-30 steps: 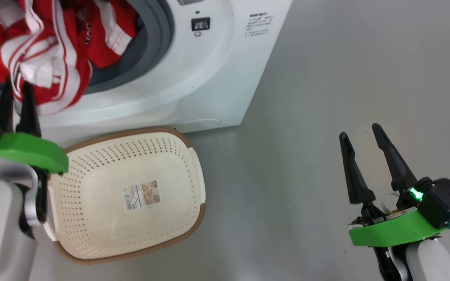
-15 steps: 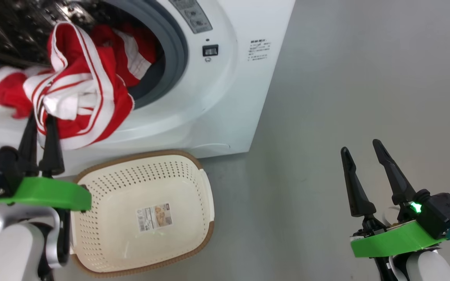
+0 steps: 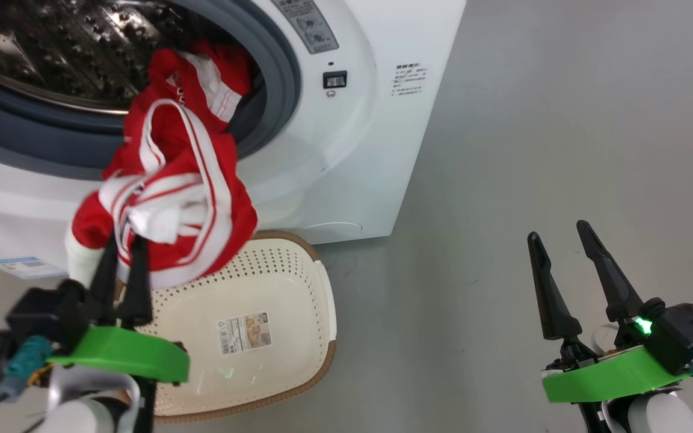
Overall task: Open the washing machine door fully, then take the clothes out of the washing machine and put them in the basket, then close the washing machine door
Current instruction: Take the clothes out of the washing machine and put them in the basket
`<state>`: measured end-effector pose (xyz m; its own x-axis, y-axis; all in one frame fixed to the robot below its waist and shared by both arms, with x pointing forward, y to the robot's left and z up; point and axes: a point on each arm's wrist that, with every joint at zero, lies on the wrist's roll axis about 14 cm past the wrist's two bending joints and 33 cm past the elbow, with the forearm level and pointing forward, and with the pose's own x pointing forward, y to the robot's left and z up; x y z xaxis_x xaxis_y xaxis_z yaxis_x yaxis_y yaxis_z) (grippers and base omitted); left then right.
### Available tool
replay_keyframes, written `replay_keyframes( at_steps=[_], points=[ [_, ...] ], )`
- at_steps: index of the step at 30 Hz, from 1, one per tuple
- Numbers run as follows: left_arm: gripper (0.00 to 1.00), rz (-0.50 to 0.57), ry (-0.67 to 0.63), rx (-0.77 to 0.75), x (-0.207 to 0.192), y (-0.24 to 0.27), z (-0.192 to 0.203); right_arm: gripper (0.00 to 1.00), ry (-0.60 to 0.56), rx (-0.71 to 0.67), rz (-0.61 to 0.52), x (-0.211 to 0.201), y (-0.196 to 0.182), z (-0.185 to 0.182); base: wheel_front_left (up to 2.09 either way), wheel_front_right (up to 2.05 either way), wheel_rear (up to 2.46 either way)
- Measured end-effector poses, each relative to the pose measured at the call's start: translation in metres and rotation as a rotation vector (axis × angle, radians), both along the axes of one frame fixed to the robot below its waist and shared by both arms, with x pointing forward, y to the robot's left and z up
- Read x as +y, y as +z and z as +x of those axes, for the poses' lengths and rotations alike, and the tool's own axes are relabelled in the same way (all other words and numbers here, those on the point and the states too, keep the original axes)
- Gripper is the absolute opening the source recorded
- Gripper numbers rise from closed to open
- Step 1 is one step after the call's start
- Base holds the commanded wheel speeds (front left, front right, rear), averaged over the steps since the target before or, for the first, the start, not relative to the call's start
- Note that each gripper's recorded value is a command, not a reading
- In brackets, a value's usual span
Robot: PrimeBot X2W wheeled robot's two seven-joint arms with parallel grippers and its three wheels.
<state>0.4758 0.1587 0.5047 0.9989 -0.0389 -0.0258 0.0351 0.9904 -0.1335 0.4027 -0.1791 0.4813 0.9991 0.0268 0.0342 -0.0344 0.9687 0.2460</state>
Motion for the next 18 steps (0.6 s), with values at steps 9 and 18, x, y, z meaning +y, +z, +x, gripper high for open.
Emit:
replay_keyframes(
  at_steps=[9,18],
  points=[
    [0.0,-0.024,-0.049,0.191,-0.021,-0.065,-0.012,1.0,0.0,0.019,-0.001,0.0,-0.007,0.002,0.0,0.0,0.0],
    [0.0,-0.04,-0.086,0.407,-0.035,-0.141,-0.026,1.0,-0.008,0.051,-0.004,-0.003,-0.019,0.005,0.0,0.0,0.0]
  ],
)
